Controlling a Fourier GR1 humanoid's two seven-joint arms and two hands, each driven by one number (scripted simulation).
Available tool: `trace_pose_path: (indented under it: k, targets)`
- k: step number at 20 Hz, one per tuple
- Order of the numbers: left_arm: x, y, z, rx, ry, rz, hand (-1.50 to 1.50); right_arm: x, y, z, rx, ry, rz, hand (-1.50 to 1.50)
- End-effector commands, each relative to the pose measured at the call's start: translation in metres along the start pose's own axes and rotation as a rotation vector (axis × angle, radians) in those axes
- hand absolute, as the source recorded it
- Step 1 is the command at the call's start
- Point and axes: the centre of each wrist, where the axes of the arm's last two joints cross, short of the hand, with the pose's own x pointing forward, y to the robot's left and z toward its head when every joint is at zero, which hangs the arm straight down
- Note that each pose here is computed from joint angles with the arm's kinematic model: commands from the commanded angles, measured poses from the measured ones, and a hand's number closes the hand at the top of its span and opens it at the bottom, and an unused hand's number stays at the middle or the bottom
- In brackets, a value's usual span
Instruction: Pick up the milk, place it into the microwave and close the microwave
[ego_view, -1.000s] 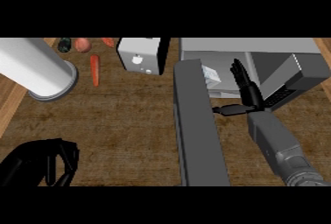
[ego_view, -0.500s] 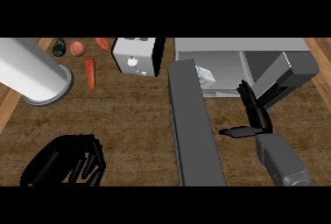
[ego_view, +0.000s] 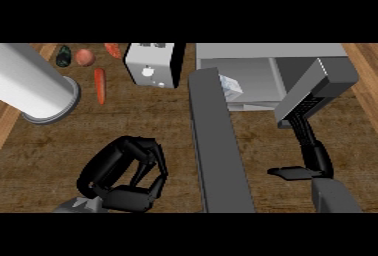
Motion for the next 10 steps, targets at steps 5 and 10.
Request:
trace_pose_path:
  k: [5, 10]
  targets:
    - [-0.041, -0.059, -0.04, -0.159, 0.102, -0.094, 1.5, 0.011, -0.023, 0.048, 0.023, -0.046, -0.034, -1.5]
    - [-0.093, -0.06, -0.045, -0.157, 0.158, -0.115, 1.5, 0.045, -0.063, 0.052, 0.087, -0.105, 0.039, -1.5]
